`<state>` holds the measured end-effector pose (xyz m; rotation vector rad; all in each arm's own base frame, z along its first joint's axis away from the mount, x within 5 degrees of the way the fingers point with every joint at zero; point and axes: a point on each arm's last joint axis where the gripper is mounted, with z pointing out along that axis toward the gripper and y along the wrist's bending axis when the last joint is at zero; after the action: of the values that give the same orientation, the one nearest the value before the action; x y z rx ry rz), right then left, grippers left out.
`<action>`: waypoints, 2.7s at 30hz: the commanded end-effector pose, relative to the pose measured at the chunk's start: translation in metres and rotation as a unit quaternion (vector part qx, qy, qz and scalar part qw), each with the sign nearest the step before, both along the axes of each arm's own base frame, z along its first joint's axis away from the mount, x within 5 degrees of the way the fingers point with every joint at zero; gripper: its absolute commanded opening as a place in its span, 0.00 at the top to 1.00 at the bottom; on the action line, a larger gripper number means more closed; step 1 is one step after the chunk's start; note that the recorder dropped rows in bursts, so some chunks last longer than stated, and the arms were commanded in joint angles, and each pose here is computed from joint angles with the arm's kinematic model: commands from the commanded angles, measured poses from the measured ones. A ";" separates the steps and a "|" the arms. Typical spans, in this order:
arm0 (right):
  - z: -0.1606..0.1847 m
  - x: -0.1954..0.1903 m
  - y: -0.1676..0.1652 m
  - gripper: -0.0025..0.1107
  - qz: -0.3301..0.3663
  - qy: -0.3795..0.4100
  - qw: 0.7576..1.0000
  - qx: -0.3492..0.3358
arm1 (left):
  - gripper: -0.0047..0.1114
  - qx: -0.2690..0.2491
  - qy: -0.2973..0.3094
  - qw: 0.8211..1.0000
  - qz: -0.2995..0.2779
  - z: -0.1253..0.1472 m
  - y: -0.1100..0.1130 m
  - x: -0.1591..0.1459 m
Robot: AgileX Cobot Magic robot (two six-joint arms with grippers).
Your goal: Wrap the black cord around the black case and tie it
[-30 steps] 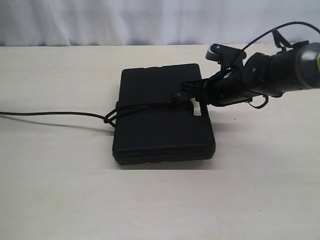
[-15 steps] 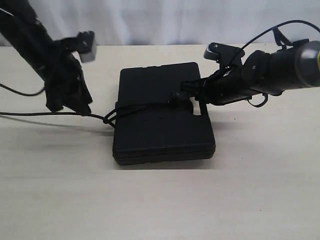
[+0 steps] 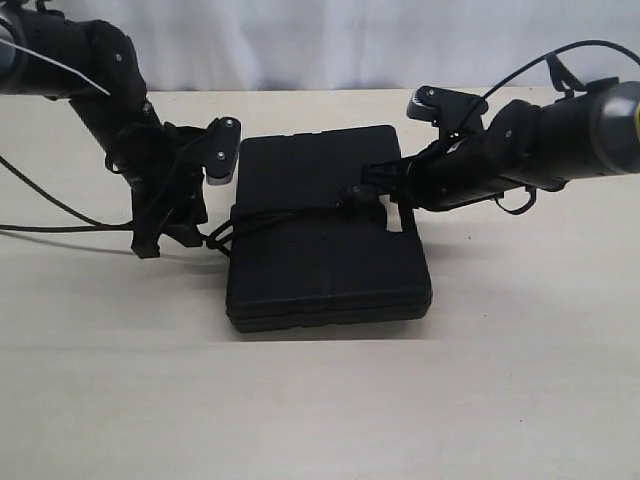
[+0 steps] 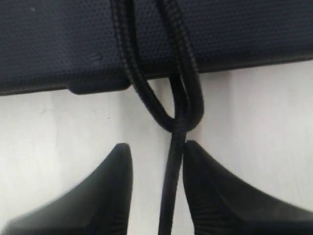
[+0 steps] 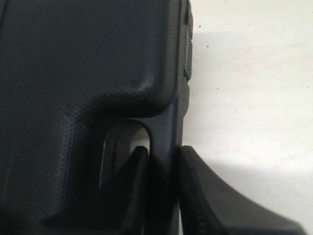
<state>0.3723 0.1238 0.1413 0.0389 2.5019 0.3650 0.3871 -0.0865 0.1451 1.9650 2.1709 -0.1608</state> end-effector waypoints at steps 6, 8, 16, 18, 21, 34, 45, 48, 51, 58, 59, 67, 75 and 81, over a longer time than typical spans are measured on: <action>0.006 0.002 0.000 0.94 0.010 -0.014 1.000 -0.006 | 0.96 0.017 0.006 1.000 0.003 -0.006 0.003 -0.001; 0.006 0.002 0.000 0.94 0.010 -0.014 1.000 -0.006 | 0.96 0.024 0.005 1.000 0.011 -0.003 0.004 -0.001; -0.016 0.006 -0.007 0.94 -0.011 0.010 1.000 -0.007 | 0.96 0.018 0.016 0.994 0.106 0.019 0.049 -0.002; -0.021 0.009 -0.015 0.94 -0.035 0.018 0.999 0.003 | 0.96 0.019 0.034 0.990 0.134 0.019 0.066 -0.003; -0.027 0.013 -0.027 0.94 -0.057 0.025 0.998 0.006 | 0.96 0.017 0.045 0.984 0.172 0.016 0.090 -0.006; -0.033 0.017 -0.040 0.94 -0.060 0.023 0.998 -0.008 | 0.96 0.024 0.021 0.969 0.247 -0.012 0.140 -0.021; -0.033 0.017 -0.040 0.94 -0.060 0.022 0.998 -0.008 | 0.96 0.015 0.037 0.958 0.284 -0.013 0.154 -0.027; -0.033 0.017 -0.040 0.94 -0.060 0.022 0.998 -0.008 | 0.93 -0.008 0.025 0.952 0.304 -0.012 0.152 -0.023; -0.033 0.017 -0.040 0.94 -0.067 0.024 0.997 -0.002 | 0.81 -0.030 0.021 0.946 0.321 -0.011 0.148 -0.021; -0.024 0.023 -0.035 0.94 -0.052 0.035 0.998 0.011 | 0.48 -0.029 -0.003 0.945 0.326 -0.009 0.149 -0.016; -0.022 0.024 -0.033 0.94 -0.050 0.035 0.998 0.012 | 0.46 -0.029 -0.006 0.945 0.327 -0.008 0.149 -0.016; -0.015 0.026 -0.006 0.94 -0.047 -0.007 0.999 0.023 | 0.45 -0.090 -0.066 0.930 0.350 0.050 0.144 -0.004; -0.012 0.025 0.009 0.94 -0.077 -0.026 0.995 0.052 | 0.45 -0.148 -0.090 0.912 0.371 0.098 0.134 -0.014; -0.014 0.021 0.011 0.73 -0.080 0.009 0.994 0.070 | 0.59 -0.219 -0.088 0.866 0.440 0.136 0.125 -0.027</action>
<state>0.3926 0.1324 0.1213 0.2500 2.4719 0.4361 0.3681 0.0447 0.2602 0.7097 2.4138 -0.2078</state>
